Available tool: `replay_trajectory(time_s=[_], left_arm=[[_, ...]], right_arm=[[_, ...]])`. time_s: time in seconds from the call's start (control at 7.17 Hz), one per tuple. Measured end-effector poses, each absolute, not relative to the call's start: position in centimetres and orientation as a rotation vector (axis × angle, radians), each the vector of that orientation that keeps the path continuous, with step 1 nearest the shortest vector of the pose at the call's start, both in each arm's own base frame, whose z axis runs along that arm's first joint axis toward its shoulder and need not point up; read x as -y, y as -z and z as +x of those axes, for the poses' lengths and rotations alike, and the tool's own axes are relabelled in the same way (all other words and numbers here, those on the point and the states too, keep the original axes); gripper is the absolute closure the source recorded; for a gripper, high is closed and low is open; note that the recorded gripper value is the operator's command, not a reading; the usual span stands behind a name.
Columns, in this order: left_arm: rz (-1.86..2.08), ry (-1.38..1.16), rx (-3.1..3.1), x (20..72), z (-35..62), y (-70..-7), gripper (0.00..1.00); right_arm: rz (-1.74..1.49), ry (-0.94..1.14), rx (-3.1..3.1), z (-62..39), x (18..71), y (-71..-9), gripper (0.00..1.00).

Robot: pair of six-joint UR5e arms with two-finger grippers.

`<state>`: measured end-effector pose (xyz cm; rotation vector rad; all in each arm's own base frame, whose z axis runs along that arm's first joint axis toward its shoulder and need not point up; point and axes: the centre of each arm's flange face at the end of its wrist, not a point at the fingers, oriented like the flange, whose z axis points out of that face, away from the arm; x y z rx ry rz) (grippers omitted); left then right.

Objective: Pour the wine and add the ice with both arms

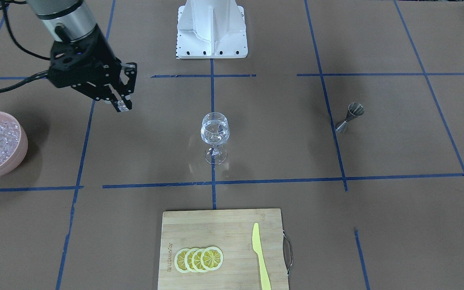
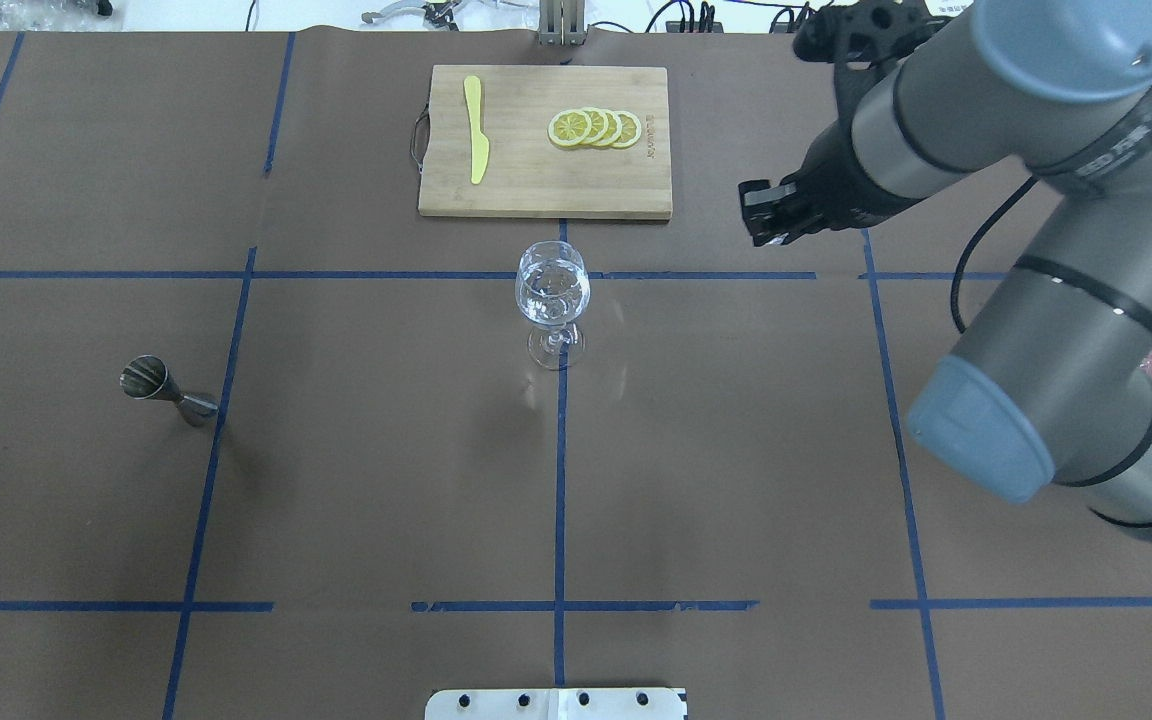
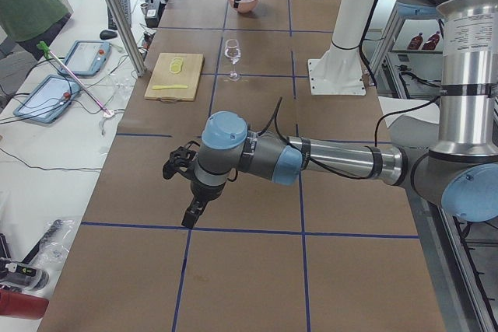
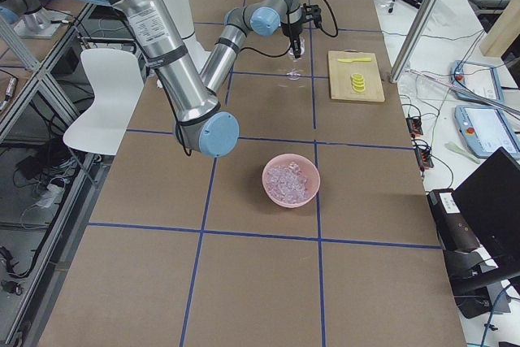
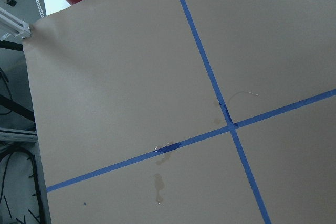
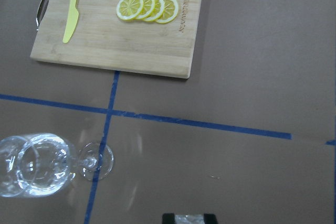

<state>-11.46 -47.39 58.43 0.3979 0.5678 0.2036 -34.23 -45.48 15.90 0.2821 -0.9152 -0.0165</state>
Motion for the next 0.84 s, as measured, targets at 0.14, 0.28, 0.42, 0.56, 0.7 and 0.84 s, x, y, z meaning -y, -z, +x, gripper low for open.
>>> replay_trajectory(time_s=[0.14, 0.28, 0.42, 0.56, 0.7, 0.84], left_arm=[[0.398, -0.204, -0.568, 47.4, -11.5, -58.4, 0.0], [0.398, -0.204, -0.568, 47.4, -11.5, -58.4, 0.0], [0.398, -0.204, -0.568, 47.4, -11.5, -58.4, 0.0], [0.397, -0.204, -0.568, 47.4, -11.4, -58.5, 0.0], [0.396, -0.203, -0.568, 47.3, -11.4, -58.5, 0.0], [0.395, -0.203, -0.568, 47.3, -11.4, -58.5, 0.0]], right_arm=[[0.267, 0.001, 0.905, -37.5, 44.4, -13.9, 1.0], [0.251, -0.012, 0.893, -40.3, 44.0, -11.8, 1.0], [0.242, -0.022, 0.885, -42.7, 43.9, -9.7, 1.0], [0.242, -0.037, 0.879, -44.7, 44.0, -7.8, 1.0], [0.246, -0.048, 0.872, -46.4, 44.3, -6.3, 1.0], [0.249, -0.056, 0.863, -47.7, 45.0, -5.0, 1.0]])
